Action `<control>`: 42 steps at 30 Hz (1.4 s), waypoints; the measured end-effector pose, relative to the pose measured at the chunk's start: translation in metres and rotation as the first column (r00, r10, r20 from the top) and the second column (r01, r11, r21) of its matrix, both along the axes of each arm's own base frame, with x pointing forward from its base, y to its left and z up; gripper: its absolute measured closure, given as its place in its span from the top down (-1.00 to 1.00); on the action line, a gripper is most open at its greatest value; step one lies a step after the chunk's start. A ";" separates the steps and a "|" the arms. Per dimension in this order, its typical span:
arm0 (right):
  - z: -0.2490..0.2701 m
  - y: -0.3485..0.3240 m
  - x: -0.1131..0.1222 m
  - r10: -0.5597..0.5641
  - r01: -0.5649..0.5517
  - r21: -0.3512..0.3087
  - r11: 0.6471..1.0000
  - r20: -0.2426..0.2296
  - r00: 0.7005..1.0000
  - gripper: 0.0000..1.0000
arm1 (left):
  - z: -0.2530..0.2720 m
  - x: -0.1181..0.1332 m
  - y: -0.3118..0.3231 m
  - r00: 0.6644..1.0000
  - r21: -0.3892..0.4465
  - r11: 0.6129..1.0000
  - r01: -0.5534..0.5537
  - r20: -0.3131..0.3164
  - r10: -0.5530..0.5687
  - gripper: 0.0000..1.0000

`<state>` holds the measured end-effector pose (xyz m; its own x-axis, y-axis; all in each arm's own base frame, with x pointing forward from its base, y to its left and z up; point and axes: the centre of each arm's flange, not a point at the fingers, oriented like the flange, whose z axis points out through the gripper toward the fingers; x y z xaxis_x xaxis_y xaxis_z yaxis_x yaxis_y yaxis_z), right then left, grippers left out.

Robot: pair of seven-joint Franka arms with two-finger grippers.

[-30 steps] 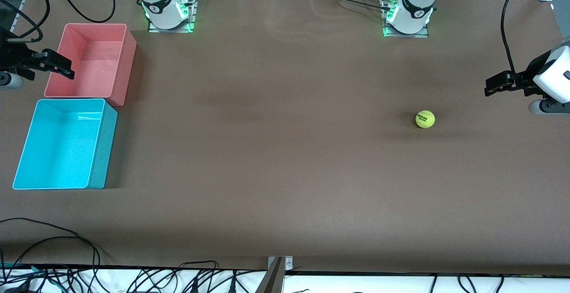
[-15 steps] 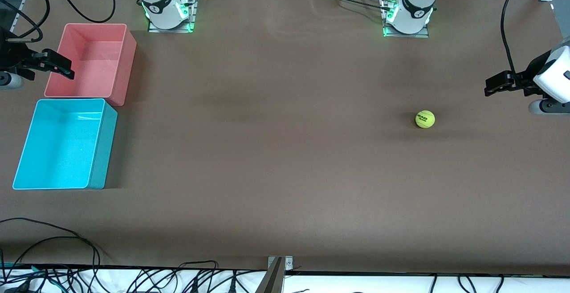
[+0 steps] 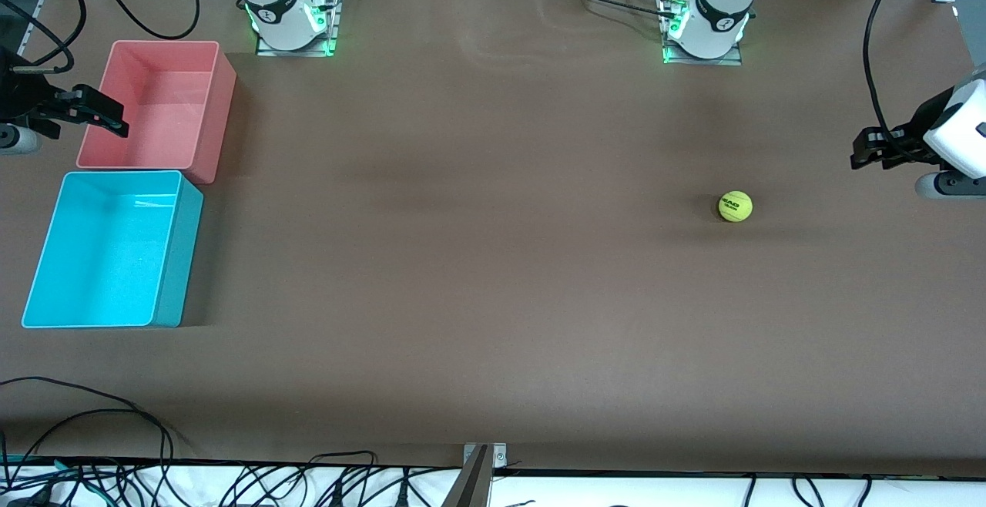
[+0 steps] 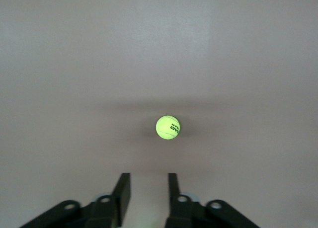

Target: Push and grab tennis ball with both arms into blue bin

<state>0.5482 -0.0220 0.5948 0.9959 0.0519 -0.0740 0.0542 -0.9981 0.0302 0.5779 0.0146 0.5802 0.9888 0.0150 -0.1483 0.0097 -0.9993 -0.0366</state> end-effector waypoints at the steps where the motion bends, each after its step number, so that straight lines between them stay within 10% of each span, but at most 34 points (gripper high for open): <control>1: 0.000 0.000 0.000 0.000 0.000 0.000 1.000 0.000 1.000 1.00 | 0.000 0.000 0.000 1.000 0.000 1.000 -0.001 0.000 0.001 -0.36; 7: 0.000 0.000 0.000 0.000 0.000 0.000 1.000 0.000 1.000 1.00 | 0.000 0.000 0.002 1.000 0.004 1.000 -0.027 0.001 0.027 -0.98; 21: 0.000 0.000 0.000 0.000 0.000 0.000 1.000 0.000 1.000 1.00 | -0.004 0.000 0.023 0.922 0.054 0.921 -0.386 0.014 0.386 -0.98; 42: 0.000 -0.002 0.000 -0.004 0.004 0.000 1.000 0.000 1.000 1.00 | -0.082 -0.008 0.133 0.408 0.073 0.404 -0.912 0.047 0.912 -0.98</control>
<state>0.5481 -0.0243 0.5947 0.9961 0.0477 -0.0741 0.0500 -0.9983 0.0301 0.5696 0.1479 0.4979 0.3829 0.9183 -0.1005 0.9132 -0.3926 -0.1087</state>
